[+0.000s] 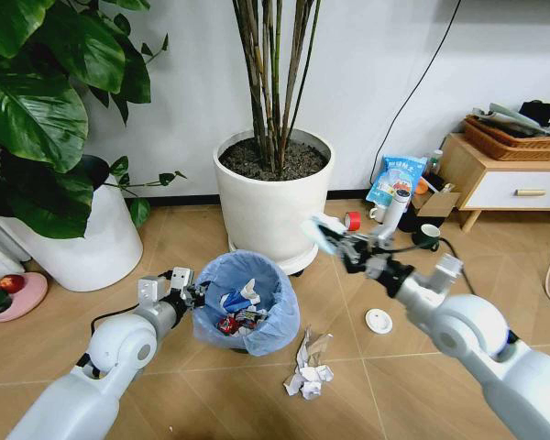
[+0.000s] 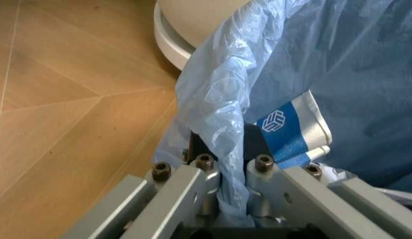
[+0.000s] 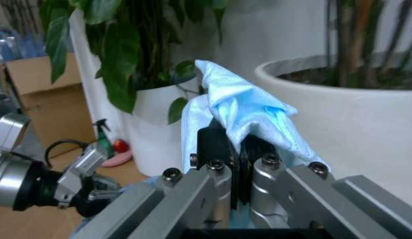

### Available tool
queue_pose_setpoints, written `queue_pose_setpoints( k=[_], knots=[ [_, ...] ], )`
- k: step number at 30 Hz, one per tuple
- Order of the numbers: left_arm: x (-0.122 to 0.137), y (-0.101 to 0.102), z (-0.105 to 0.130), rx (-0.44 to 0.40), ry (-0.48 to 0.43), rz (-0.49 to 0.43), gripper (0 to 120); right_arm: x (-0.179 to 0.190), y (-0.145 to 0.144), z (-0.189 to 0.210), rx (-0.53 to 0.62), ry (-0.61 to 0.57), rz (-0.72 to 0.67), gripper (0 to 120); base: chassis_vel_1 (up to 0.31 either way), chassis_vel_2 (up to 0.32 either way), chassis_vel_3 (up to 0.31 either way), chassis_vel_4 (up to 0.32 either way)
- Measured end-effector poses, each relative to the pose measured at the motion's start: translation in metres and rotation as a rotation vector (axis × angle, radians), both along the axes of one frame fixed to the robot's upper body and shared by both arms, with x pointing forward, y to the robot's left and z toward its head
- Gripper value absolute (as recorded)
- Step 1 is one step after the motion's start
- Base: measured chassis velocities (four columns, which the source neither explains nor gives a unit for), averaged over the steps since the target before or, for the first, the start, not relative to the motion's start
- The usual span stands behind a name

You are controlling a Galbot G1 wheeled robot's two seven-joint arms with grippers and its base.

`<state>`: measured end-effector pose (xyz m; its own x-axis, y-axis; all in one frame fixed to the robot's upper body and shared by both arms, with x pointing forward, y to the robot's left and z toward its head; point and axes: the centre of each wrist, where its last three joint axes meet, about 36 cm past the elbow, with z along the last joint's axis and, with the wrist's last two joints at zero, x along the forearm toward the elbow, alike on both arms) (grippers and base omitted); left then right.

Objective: Pick up the trash bin and place the garbage on the floor into it.

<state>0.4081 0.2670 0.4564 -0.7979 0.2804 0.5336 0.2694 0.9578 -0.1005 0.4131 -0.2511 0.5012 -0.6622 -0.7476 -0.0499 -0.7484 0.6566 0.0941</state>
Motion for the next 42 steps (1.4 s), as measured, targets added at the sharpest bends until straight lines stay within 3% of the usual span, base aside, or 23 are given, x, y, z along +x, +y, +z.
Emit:
queue_pose_setpoints(
  k=[42],
  knots=[
    [0.011,0.005,0.000,-0.012,-0.001,0.004,0,0.028,0.062,-0.027,-0.022,0.047,0.146,0,0.000,0.000,0.000,0.000]
  ],
)
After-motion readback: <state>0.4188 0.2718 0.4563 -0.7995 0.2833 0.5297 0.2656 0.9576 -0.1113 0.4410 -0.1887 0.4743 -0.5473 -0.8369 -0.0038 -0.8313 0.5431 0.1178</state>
